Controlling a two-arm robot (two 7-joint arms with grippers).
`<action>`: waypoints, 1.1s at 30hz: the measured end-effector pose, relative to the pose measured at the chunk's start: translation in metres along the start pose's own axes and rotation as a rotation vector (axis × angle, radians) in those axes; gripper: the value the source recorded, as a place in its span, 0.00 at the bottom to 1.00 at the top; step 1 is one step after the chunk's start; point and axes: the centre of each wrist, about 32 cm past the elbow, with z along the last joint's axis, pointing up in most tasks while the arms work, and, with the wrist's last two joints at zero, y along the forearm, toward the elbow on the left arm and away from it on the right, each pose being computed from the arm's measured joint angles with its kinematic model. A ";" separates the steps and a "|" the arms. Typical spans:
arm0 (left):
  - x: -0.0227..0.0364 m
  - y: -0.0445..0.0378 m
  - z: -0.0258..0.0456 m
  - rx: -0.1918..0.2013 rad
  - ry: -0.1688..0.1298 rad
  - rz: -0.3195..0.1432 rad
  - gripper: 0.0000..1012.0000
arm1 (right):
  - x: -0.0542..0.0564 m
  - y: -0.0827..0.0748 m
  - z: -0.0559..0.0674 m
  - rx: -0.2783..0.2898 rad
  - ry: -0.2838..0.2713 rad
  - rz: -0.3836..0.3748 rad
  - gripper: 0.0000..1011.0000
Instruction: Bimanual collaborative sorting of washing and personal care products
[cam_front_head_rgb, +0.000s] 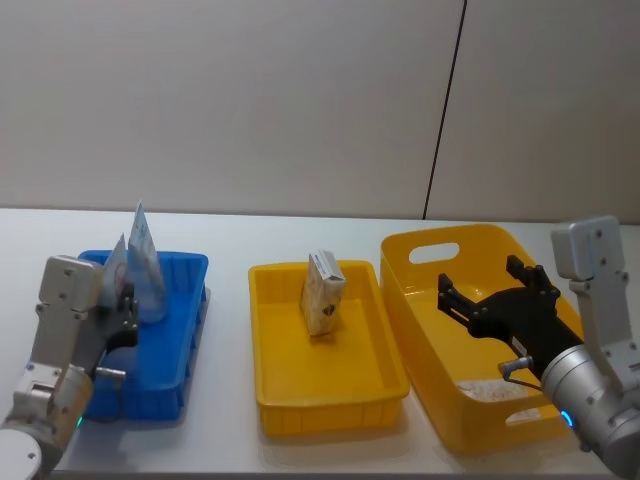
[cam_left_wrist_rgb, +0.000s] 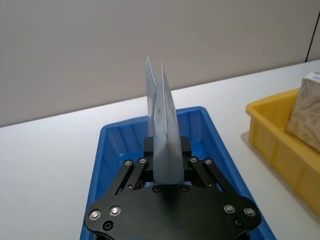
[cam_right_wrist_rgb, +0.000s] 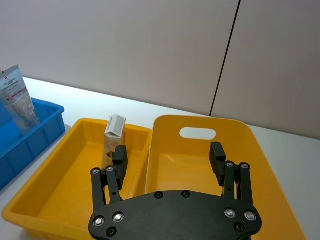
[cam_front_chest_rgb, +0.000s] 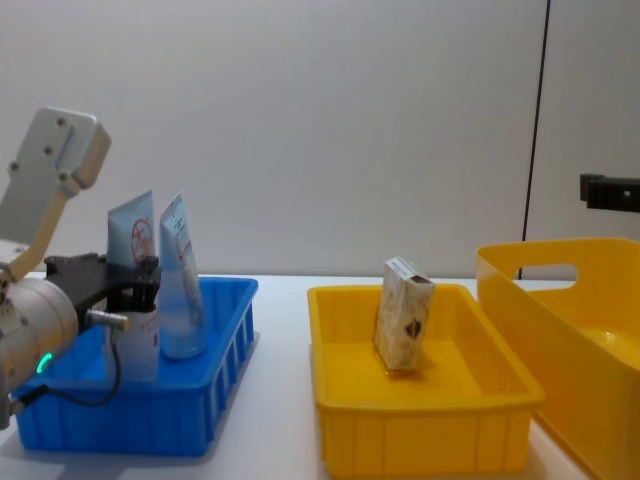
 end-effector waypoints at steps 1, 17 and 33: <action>0.0000 0.0000 0.0000 0.000 0.000 0.000 0.26 | 0.000 0.000 0.000 0.000 0.000 0.000 0.99; 0.0113 0.0024 0.0100 -0.111 0.046 -0.058 0.26 | 0.000 0.000 0.000 0.000 0.000 0.000 0.99; 0.0338 0.0039 0.0248 -0.204 0.065 -0.238 0.26 | 0.000 0.000 0.000 0.000 0.000 0.000 0.99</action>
